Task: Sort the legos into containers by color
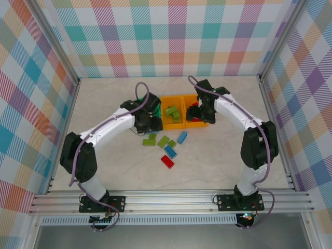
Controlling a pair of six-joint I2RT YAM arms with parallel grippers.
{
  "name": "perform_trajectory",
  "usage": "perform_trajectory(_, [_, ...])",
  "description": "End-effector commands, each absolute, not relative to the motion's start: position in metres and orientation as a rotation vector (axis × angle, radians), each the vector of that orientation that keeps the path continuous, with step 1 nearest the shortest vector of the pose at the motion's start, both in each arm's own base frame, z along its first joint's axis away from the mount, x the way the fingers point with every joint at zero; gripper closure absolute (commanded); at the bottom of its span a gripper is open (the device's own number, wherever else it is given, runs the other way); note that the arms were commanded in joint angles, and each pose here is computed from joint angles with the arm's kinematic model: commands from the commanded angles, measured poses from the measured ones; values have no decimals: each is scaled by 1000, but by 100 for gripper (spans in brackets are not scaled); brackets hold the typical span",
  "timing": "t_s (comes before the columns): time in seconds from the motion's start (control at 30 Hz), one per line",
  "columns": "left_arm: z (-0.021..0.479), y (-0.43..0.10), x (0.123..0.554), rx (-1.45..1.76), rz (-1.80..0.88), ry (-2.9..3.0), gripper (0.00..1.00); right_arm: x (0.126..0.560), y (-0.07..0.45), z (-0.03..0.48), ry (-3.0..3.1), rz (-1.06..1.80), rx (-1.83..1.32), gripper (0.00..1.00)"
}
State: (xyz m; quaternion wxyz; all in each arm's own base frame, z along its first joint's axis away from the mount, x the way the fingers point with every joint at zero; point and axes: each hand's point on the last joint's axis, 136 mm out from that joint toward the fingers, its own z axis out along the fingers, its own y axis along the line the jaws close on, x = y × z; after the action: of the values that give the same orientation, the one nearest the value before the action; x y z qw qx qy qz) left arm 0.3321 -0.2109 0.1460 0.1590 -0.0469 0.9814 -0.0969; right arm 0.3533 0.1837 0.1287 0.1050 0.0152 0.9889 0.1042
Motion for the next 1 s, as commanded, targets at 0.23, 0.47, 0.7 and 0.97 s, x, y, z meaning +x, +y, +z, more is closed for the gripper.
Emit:
perform_trajectory(0.23, [139,-181,424,-209,-228,2798,46,319,209,105,2922,424,291,24])
perform_trajectory(0.47, [123,-186,445,-236,-241,2814,35,311,231,88,2950,452,353,26])
perform_trajectory(0.7, [141,-186,444,-265,-284,2767,0,312,244,68,3003,370,379,32])
perform_trajectory(0.97, [193,-185,427,-286,-418,2631,0,320,246,52,3025,304,424,37])
